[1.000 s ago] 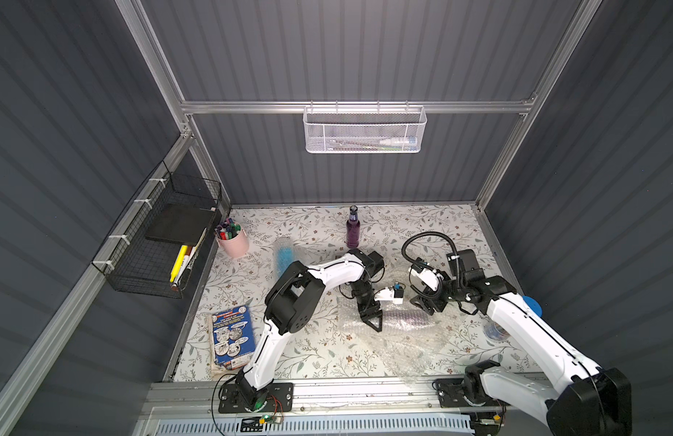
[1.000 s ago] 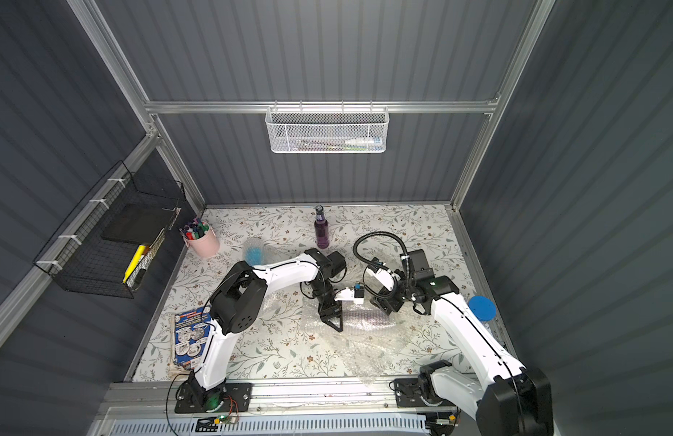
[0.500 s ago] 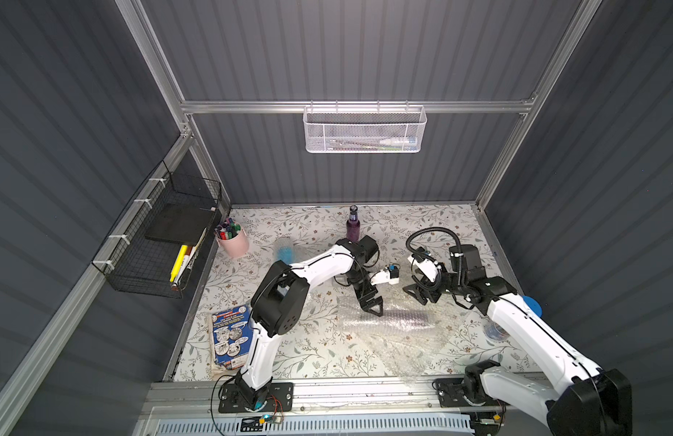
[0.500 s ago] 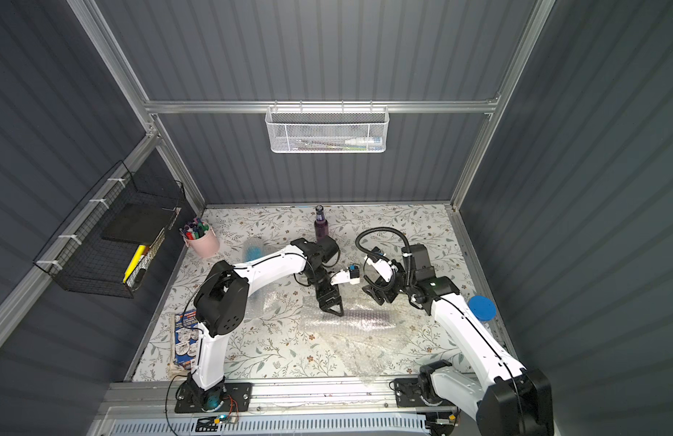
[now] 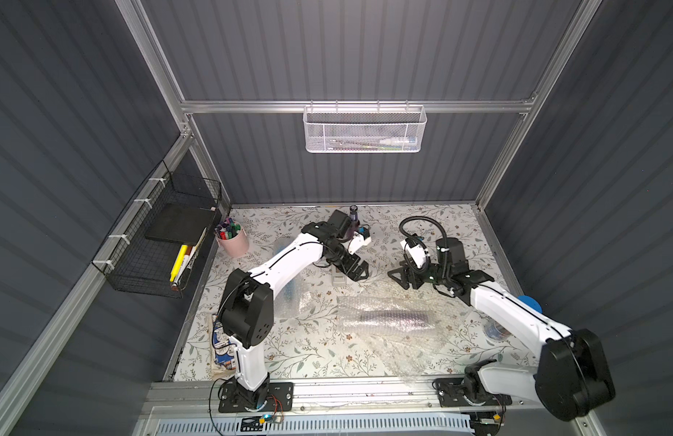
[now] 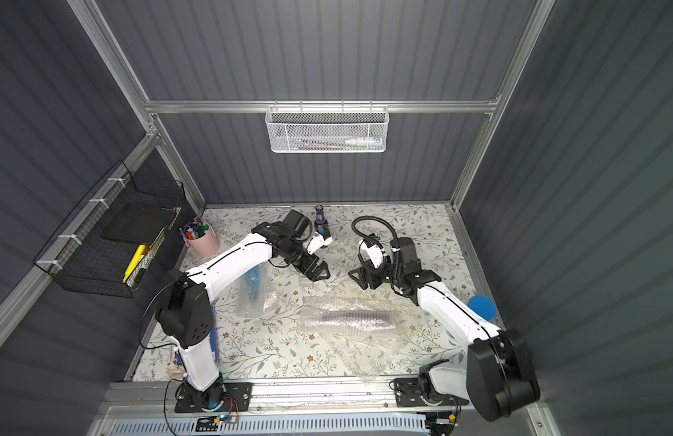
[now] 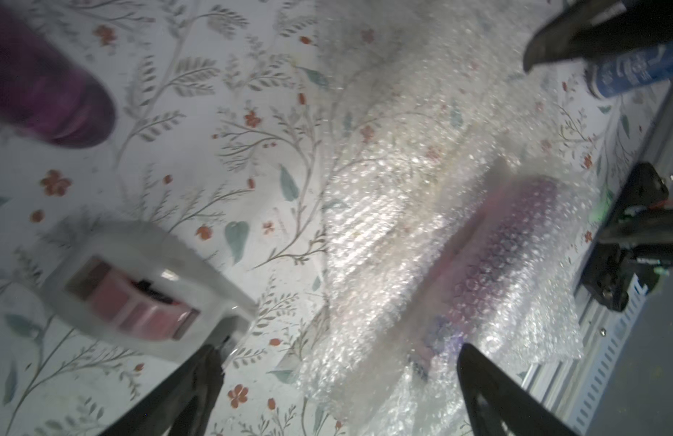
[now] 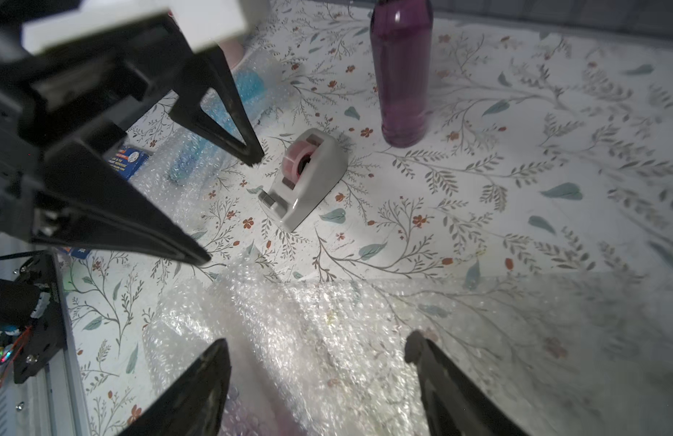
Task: Wrap wine bottles in bubble wrap
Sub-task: Tear off the tape using the Tape Cutter.
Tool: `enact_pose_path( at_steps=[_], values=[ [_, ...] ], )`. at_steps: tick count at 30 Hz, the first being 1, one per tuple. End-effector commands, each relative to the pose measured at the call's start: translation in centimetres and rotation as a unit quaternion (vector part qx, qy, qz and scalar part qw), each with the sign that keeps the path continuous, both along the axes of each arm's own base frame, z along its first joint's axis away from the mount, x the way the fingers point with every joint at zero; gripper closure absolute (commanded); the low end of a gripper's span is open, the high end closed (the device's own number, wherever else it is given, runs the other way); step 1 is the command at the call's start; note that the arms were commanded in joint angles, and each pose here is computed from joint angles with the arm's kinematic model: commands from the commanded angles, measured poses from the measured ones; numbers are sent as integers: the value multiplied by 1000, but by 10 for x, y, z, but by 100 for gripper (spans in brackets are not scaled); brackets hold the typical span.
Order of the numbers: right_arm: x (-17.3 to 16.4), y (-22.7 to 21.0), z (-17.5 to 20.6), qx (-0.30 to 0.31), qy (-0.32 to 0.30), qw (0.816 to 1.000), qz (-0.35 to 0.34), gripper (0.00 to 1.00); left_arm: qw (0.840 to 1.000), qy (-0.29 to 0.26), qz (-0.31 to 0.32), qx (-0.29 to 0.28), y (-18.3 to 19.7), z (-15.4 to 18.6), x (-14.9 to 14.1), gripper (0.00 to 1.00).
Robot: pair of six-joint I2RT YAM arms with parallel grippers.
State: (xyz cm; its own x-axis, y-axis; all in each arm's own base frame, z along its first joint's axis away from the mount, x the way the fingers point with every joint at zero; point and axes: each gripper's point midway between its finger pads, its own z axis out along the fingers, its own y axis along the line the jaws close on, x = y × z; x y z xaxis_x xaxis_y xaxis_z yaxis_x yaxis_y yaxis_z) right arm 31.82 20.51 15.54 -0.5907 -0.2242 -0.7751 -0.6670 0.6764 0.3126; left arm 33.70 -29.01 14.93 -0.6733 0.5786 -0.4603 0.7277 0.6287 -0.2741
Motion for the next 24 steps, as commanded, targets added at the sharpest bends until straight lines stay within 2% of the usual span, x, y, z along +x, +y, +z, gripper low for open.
enact_pose_path(
  at_steps=[1,6,9,12,16,20,24],
  values=[
    [26,19,3,34,33,998,-52,25,993,11,118,-25,36,10,21,0],
    [51,52,-21,37,93,992,-83,30,984,-3,170,-51,56,13,36,1],
    [62,74,-35,43,130,987,-85,31,972,41,208,-96,66,4,50,2],
    [73,85,-53,41,164,981,-99,34,960,92,215,-153,64,-7,57,18],
    [77,106,-64,54,179,978,-94,38,950,121,224,-184,59,-24,57,29],
    [81,119,-81,62,197,973,-100,44,944,139,233,-189,59,-40,49,33],
    [84,130,-91,81,209,969,-101,49,939,158,232,-198,55,-49,47,43]
  ],
)
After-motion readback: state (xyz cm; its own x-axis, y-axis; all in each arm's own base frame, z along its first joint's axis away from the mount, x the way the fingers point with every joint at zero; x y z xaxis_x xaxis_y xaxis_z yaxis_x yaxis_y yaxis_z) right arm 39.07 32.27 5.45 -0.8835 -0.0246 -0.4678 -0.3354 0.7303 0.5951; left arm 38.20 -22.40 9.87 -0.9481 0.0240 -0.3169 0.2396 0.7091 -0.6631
